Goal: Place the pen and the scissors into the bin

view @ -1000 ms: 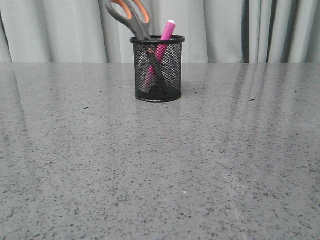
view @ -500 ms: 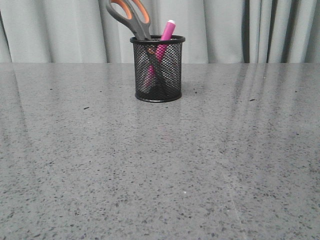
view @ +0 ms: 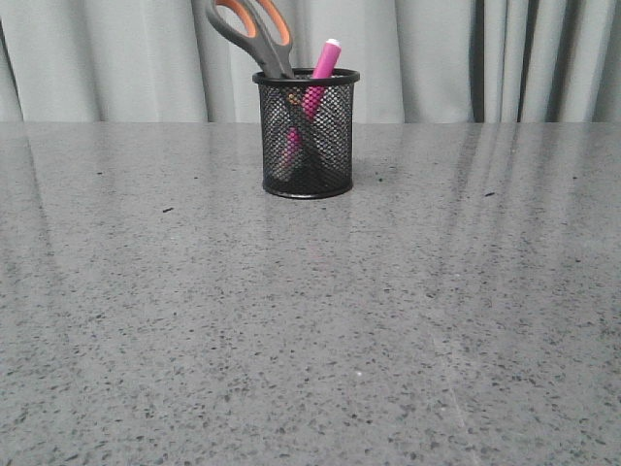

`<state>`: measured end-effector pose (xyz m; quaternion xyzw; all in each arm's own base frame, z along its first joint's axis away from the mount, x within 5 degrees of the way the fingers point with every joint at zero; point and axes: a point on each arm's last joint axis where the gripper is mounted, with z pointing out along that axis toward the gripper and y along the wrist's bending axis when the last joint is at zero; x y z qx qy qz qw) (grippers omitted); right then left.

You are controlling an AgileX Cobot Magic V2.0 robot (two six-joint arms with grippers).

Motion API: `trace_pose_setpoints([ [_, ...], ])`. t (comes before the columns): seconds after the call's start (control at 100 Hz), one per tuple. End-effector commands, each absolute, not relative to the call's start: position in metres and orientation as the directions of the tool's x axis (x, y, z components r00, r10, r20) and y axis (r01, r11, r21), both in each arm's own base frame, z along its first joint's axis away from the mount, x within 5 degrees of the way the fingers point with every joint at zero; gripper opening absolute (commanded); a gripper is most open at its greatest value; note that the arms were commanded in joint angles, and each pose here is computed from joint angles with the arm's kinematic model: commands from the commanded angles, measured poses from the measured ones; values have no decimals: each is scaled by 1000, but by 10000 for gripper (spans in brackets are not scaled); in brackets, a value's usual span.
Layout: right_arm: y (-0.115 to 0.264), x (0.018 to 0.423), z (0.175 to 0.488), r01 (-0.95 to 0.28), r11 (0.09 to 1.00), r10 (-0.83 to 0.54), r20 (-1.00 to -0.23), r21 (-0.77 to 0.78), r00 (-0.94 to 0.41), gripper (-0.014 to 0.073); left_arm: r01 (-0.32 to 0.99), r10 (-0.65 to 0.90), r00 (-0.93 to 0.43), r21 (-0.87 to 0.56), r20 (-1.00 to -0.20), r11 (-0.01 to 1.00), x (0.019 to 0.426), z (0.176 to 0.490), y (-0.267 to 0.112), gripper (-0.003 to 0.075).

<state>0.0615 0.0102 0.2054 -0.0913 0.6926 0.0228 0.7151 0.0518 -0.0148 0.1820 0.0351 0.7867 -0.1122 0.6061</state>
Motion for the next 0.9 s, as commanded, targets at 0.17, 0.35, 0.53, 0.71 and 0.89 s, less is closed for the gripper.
trace_pose_setpoints([
  [0.17,6,63,198,-104,984,-146,-989,-142,-27,-65,185,-111,-214,-152,-970,971,52,180,-14,-20],
  [0.35,5,62,187,-91,983,-170,-975,-158,-143,-65,185,-111,-214,-152,-970,971,52,180,-14,-20],
  [0.53,5,60,179,-95,989,-133,-962,-114,-237,-65,185,-111,-214,-152,-970,971,52,180,-14,-20],
  [0.71,5,60,178,-94,989,-136,-960,-116,-243,-65,185,-111,-214,-152,-970,971,52,180,-14,-20],
  [0.89,5,55,180,-91,988,-137,-970,-121,-199,-65,185,-111,-214,-152,-970,971,52,180,-14,-20],
])
